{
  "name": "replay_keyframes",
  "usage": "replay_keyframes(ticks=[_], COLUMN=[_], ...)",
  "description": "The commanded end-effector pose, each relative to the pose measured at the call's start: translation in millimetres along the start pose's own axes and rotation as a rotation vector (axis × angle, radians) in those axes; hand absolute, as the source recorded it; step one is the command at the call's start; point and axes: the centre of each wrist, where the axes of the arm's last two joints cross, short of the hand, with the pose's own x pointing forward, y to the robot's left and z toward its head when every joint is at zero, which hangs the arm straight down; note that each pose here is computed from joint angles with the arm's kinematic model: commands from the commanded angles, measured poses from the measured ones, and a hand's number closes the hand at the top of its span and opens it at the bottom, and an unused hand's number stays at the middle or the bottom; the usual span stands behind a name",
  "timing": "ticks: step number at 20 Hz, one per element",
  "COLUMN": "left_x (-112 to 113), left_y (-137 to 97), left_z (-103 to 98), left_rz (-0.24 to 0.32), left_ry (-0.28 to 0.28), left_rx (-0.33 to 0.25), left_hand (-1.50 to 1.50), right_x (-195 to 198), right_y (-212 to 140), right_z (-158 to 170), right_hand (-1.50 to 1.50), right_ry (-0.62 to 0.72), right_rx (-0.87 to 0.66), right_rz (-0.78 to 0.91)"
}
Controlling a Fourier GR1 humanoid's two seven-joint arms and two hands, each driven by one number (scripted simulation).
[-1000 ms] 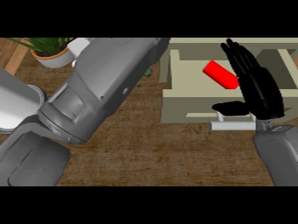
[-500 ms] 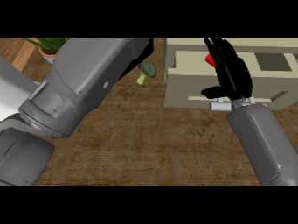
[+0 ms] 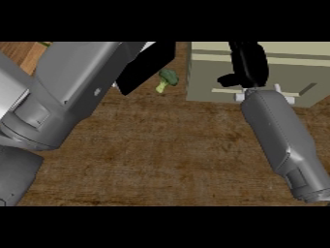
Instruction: Pick up the can, place it into the drawer and close the drawer
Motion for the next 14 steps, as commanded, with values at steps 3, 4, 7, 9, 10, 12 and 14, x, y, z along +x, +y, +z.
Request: replay_keyframes(ticks=[3, 4, 7, 9, 10, 12, 14], left_x=[4.6, -4.7, -14.1, -5.4, -25.3, 11.3, -18.9], left_y=[43.4, 27.2, 14.9, 44.5, 45.8, 38.4, 55.0], left_z=[-8.9, -2.5, 7.6, 0.1, 2.8, 4.1, 5.5], left_rz=[-0.007, -0.013, -0.006, 0.005, -0.007, -0.010, -0.004], left_ry=[-0.009, 0.004, -0.002, 0.010, 0.032, -0.014, 0.037], left_rx=[-0.007, -0.015, -0.032, -0.021, -0.038, -0.033, -0.032], left_hand=[-1.50, -1.50, -1.50, -1.50, -1.50, -1.50, -1.50], right_x=[8.2, 12.0, -2.8, 7.5, -1.3, 19.6, 2.1], right_y=[-15.8, -8.1, -10.4, -16.0, -37.5, -22.3, -37.5], right_z=[-37.9, -35.1, -35.6, -46.6, -61.7, -57.7, -64.2], right_hand=[-1.50, -1.50, -1.50, -1.50, -1.50, -1.50, -1.50], right_ry=[-0.003, 0.016, 0.025, 0.021, 0.015, 0.009, 0.001], right_rx=[-0.051, -0.071, -0.101, -0.089, -0.104, -0.089, -0.123], right_rz=[0.034, 0.054, 0.046, 0.057, 0.048, 0.023, 0.003])
